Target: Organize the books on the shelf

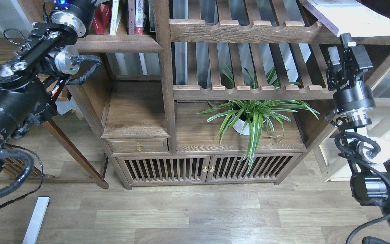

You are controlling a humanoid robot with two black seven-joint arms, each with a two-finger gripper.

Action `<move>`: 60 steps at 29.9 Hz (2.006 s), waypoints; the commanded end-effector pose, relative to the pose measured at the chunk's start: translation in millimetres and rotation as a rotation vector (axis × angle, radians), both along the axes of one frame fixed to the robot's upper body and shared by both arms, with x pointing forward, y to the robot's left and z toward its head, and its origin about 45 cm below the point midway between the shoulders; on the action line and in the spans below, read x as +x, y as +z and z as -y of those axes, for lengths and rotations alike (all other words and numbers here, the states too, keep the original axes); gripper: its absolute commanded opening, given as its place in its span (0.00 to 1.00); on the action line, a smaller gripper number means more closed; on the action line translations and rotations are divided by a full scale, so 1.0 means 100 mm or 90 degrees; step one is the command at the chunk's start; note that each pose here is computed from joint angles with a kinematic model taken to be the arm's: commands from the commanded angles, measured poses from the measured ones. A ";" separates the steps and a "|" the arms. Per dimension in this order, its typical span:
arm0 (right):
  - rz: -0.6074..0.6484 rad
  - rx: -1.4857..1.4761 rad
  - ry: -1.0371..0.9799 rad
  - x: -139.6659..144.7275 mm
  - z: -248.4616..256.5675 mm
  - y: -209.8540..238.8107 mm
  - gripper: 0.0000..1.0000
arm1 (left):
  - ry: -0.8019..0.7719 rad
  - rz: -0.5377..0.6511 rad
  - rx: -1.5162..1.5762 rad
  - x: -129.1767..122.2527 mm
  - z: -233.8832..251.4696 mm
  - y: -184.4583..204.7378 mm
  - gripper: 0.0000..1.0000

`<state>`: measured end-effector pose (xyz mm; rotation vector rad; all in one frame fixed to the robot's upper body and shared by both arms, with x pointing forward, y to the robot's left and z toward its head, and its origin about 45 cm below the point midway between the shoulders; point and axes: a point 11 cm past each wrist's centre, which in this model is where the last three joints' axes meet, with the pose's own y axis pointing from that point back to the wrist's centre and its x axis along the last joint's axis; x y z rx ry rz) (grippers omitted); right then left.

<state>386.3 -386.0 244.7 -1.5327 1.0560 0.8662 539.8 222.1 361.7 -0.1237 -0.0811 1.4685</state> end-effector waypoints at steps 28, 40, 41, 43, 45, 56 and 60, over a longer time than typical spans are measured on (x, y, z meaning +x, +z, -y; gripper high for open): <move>0.001 0.000 -0.006 -0.02 0.04 0.01 0.65 | -0.016 0.046 0.004 -0.01 0.11 0.14 0.06; 0.004 -0.006 -0.011 -0.02 0.09 0.04 0.65 | -0.012 0.044 0.009 -0.01 0.09 0.12 0.23; 0.004 -0.006 -0.011 -0.02 0.09 0.04 0.65 | -0.012 0.044 0.009 -0.01 0.09 0.12 0.24; 0.004 -0.006 -0.011 -0.02 0.09 0.04 0.65 | -0.012 0.044 0.009 -0.01 0.09 0.12 0.25; 0.004 -0.006 -0.011 -0.02 0.09 0.04 0.65 | -0.013 0.044 0.009 -0.01 0.10 0.12 0.27; 0.000 -0.005 -0.012 -0.03 0.09 0.01 0.66 | -0.015 0.046 0.008 -0.01 0.11 0.13 0.29; -0.001 -0.006 -0.013 -0.04 0.11 0.01 0.66 | -0.026 0.054 0.002 -0.01 0.20 0.19 0.30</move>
